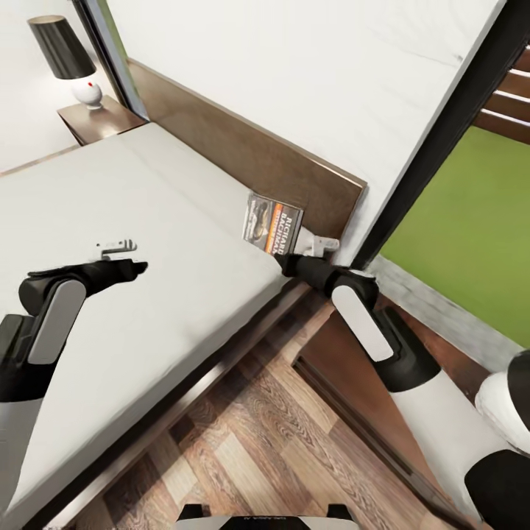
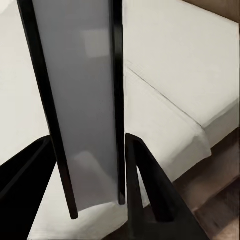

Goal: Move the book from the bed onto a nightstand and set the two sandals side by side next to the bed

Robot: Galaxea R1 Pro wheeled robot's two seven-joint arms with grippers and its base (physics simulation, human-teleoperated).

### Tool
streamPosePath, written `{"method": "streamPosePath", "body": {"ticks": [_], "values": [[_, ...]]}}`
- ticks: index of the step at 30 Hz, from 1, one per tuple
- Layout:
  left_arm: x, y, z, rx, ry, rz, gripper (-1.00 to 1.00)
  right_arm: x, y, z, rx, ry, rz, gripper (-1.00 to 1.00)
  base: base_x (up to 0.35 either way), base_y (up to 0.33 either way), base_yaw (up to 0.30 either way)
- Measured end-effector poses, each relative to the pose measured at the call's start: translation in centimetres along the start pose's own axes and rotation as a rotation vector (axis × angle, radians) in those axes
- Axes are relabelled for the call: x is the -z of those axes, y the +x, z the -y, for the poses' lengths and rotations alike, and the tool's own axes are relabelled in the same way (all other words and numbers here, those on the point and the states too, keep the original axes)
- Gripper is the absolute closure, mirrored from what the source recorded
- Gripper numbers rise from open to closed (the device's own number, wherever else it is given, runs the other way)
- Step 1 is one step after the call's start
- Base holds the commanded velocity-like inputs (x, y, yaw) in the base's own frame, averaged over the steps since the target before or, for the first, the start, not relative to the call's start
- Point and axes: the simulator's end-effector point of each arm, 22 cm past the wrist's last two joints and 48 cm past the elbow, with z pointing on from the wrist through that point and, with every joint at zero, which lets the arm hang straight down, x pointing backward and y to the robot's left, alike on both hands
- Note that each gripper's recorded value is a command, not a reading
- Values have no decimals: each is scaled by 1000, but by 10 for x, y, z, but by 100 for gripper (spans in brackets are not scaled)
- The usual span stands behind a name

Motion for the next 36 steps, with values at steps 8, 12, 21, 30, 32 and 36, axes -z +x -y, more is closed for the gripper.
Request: {"method": "streamPosePath", "body": {"ticks": [8,12,21,30,32,36], "values": [[6,43,41,-6,52,-21,-100,35,48,27,12,50,-66,100,0,0,214],[11,67,46,-23,38,-39,-100,48,65,48,29,106,-96,100,0,0,234],[36,154,79,-32,49,-32,-100,98,140,111,94,316,-217,100,0,0,238],[55,163,104,-52,77,-40,-100,130,154,138,95,449,-242,100,0,0,235],[58,162,104,-54,75,-41,-100,132,151,138,94,456,-239,100,0,0,154],[68,164,126,-38,106,-61,-100,139,147,137,98,467,-243,100,0,0,99]]}}
